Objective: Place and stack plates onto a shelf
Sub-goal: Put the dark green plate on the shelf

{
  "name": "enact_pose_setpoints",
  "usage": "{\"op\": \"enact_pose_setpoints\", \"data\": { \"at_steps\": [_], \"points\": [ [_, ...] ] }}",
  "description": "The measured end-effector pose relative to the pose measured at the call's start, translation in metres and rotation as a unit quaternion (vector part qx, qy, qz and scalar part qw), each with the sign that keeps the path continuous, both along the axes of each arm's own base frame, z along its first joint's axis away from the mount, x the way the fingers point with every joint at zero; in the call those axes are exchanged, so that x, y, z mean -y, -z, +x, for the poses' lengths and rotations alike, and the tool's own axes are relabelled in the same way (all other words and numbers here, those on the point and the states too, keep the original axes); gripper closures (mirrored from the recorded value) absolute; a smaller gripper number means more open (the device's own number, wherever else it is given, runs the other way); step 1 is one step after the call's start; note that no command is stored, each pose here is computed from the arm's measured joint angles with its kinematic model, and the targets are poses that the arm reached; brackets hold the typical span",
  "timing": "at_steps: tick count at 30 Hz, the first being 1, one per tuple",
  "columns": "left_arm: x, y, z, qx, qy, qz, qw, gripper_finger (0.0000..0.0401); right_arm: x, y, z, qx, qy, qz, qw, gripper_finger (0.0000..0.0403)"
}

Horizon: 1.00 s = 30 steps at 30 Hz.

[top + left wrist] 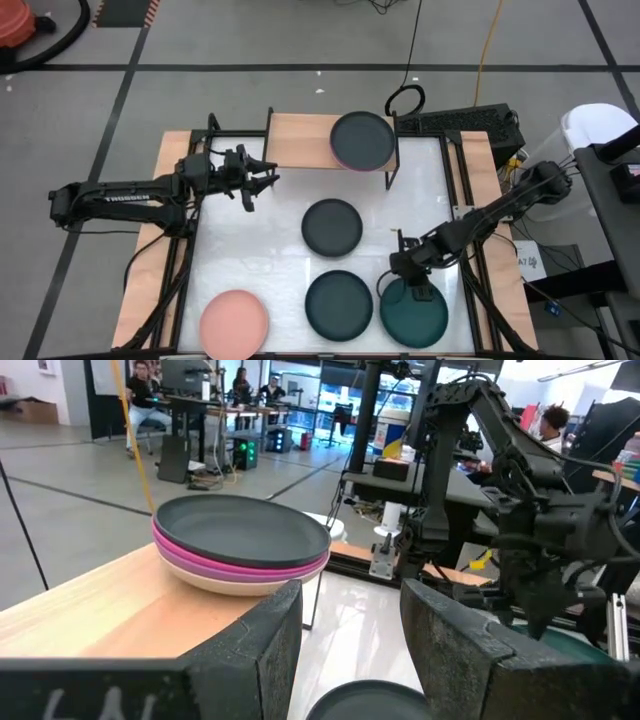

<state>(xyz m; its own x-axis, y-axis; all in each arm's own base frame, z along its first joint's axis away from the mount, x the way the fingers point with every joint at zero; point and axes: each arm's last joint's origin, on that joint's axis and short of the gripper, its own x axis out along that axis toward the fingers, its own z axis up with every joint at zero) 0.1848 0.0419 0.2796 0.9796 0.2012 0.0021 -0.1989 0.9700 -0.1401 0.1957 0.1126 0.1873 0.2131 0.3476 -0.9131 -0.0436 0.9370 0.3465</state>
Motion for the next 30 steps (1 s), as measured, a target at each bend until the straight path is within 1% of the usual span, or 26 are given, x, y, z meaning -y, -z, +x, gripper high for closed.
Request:
{"op": "enact_pose_setpoints", "data": {
  "at_steps": [6,9,12,14,18,19,22,26,28,30],
  "points": [
    [0.000,0.002,0.001,-0.007,0.000,-0.002,1.000,0.0226,0.005,0.029,-0.006,-0.035,0.009,-0.026,0.999,0.0296],
    [-0.001,0.004,0.004,-0.013,0.000,-0.004,1.000,0.0226,0.008,0.039,-0.010,-0.046,0.017,-0.006,0.999,0.0296],
    [-0.002,0.008,0.008,-0.022,-0.001,-0.006,1.000,0.0226,0.009,0.042,-0.011,-0.051,0.026,0.006,0.998,0.0302],
    [-0.003,0.011,0.011,-0.027,-0.001,-0.007,1.000,0.0226,0.010,0.040,-0.012,-0.048,0.021,0.010,0.999,0.0318],
    [-0.004,0.015,0.018,-0.032,-0.001,-0.008,0.999,0.0226,0.014,0.032,-0.015,-0.033,0.022,0.017,0.999,0.0385],
    [-0.004,0.016,0.019,-0.033,-0.001,-0.009,0.999,0.0226,0.015,0.029,-0.015,-0.026,0.025,0.019,0.999,0.0393],
    [-0.004,0.016,0.019,-0.034,-0.001,-0.007,0.999,0.0226,0.023,0.017,-0.018,0.006,0.043,0.013,0.999,0.0399],
    [-0.003,0.010,0.014,-0.020,-0.001,0.000,1.000,0.0226,0.040,-0.007,-0.019,0.092,0.078,-0.010,0.993,0.0401],
    [-0.003,0.007,0.011,-0.013,-0.001,0.007,1.000,0.0226,0.051,-0.026,-0.016,0.154,0.087,-0.030,0.984,0.0401],
    [-0.002,0.005,0.009,-0.008,-0.001,0.014,1.000,0.0226,0.063,-0.047,-0.012,0.227,0.099,-0.055,0.967,0.0402]
  ]
}}
